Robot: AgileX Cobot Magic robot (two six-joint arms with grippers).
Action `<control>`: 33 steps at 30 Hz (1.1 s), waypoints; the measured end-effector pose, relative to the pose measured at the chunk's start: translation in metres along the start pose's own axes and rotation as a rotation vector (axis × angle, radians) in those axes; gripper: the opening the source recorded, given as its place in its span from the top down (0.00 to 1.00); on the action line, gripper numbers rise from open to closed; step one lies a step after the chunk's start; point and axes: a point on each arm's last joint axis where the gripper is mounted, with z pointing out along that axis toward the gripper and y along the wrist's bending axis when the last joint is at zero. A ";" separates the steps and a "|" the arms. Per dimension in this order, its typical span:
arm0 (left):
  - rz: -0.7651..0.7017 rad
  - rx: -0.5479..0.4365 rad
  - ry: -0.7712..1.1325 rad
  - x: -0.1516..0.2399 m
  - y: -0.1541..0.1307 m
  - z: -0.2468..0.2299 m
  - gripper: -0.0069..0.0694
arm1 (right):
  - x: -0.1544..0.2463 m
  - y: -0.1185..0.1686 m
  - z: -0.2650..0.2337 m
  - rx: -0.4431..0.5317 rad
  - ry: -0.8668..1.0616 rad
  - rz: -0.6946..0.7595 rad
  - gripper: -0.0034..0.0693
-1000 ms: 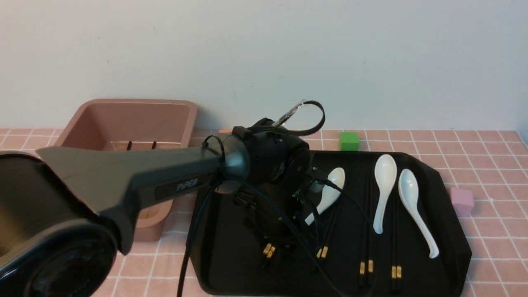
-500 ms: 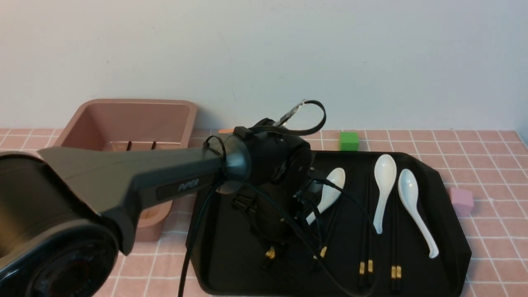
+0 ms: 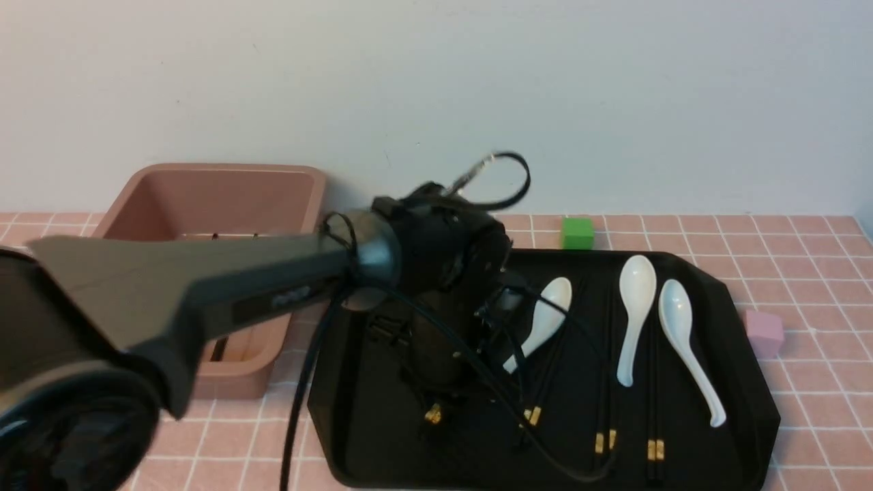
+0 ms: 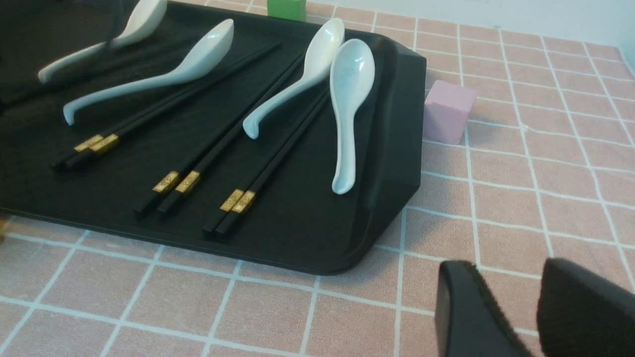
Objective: On pink tablecloth take chopsticks from black tray and put them in box.
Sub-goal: 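Reach over to the black tray and grasp a pair of chopsticks with the left gripper, then place the chopsticks into the pink bin with the left gripper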
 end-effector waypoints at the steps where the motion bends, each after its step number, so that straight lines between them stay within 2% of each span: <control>1: -0.005 0.011 -0.009 0.000 0.000 -0.007 0.74 | 0.000 0.000 0.000 0.000 0.000 0.000 0.62; 7: -0.027 0.065 -0.105 0.008 0.003 -0.065 0.74 | 0.000 0.000 0.000 0.000 0.000 0.000 0.62; 8: -0.026 0.076 -0.142 0.017 0.007 -0.084 0.74 | 0.000 0.000 0.000 0.000 0.000 0.000 0.62; 13: -0.029 0.094 -0.231 0.047 0.023 -0.119 0.74 | 0.000 0.000 0.000 0.000 0.000 0.000 0.62; 15: -0.092 0.085 -0.259 0.068 0.047 -0.131 0.74 | 0.000 0.000 0.000 0.000 0.000 0.000 0.62; 16: -0.099 0.084 -0.267 0.069 0.050 -0.134 0.74 | 0.000 0.000 0.000 0.000 0.000 0.000 0.62; 19: -0.226 0.044 -0.307 0.085 0.093 -0.147 0.74 | 0.000 0.000 0.000 0.000 0.000 0.000 0.62; 25: -0.454 -0.049 -0.328 0.090 0.168 -0.148 0.74 | 0.000 0.000 0.000 0.000 0.000 0.000 0.62; 29: -0.528 -0.080 -0.271 0.087 0.196 -0.125 0.74 | 0.000 0.000 0.000 0.000 0.000 0.000 0.62; 33: -0.557 -0.096 -0.206 0.081 0.210 -0.095 0.74 | 0.000 0.000 0.000 0.000 0.000 0.000 0.62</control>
